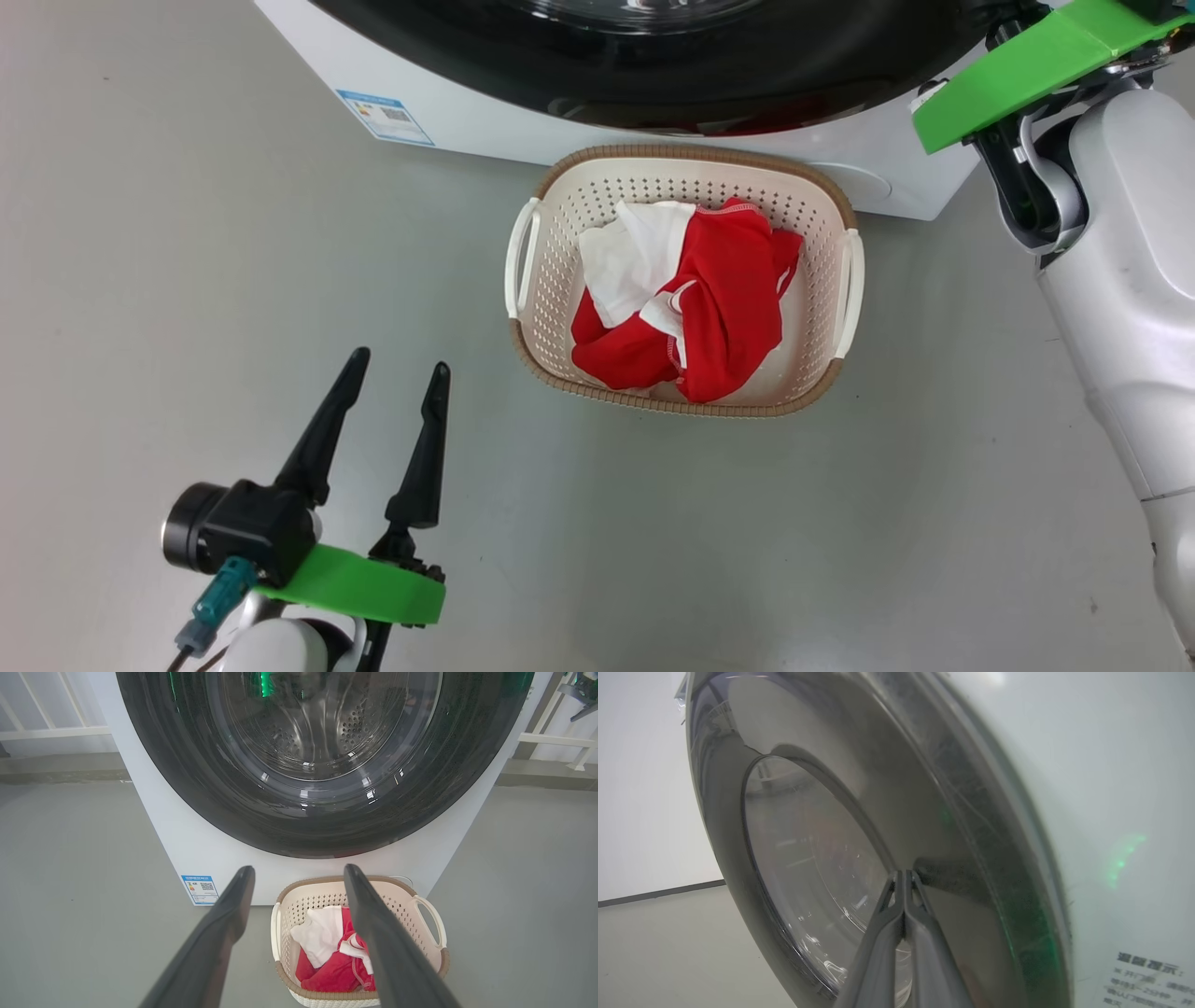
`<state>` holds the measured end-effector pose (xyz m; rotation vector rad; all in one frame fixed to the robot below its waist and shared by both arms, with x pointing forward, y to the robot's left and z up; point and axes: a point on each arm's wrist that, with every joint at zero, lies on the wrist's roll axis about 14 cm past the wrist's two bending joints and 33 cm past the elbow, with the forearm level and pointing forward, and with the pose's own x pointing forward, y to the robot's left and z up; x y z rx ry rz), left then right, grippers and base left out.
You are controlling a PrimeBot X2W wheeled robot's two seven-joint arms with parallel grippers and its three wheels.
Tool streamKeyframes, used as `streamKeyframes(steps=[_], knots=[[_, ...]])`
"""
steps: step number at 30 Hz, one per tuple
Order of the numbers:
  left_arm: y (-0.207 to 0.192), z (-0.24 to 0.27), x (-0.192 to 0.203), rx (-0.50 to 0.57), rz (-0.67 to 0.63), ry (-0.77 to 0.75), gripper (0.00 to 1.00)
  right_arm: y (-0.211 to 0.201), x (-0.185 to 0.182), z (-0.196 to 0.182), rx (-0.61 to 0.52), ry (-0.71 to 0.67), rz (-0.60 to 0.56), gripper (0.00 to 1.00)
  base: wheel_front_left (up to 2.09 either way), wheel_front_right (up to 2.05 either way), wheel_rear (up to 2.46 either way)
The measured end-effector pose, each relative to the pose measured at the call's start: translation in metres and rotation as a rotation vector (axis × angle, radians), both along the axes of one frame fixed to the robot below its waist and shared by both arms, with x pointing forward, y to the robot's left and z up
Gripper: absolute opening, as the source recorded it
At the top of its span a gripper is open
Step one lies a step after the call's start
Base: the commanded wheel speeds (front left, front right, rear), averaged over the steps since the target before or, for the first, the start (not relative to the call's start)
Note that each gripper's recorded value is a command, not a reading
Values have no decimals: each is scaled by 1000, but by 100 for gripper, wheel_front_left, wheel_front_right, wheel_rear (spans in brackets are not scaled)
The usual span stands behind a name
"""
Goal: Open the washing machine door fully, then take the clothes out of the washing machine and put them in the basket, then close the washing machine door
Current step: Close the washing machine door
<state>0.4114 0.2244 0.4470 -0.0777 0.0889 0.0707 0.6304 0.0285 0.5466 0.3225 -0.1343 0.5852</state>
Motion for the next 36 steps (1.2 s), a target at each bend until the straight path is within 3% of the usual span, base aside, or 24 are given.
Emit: streamKeyframes(steps=[11, 12, 13, 14, 15, 23, 36], knots=[[4, 1, 5, 0, 11, -7, 100, -1, -2, 3, 28, 4, -4, 2, 0, 0, 0], [4, 2, 5, -4, 12, -11, 100, -1, -3, 4, 28, 2, -3, 18, 0, 0, 0], [3, 3, 5, -9, 11, -15, 100, -1, -6, 5, 25, 0, 0, 41, 0, 0, 0], [2, 4, 6, -16, 10, -20, 100, 0, -9, 5, 19, -1, 7, 49, 0, 0, 0], [1, 6, 7, -21, 8, -25, 100, -1, -12, 4, 15, -1, 10, 97, 0, 0, 0], [-9, 20, 12, -41, -18, -72, 100, -17, -45, -6, -31, 8, 3, 100, 0, 0, 0], [-35, 40, -2, -99, -80, -125, 100, -87, -111, -5, -82, 2, -166, 100, 0, 0, 0]])
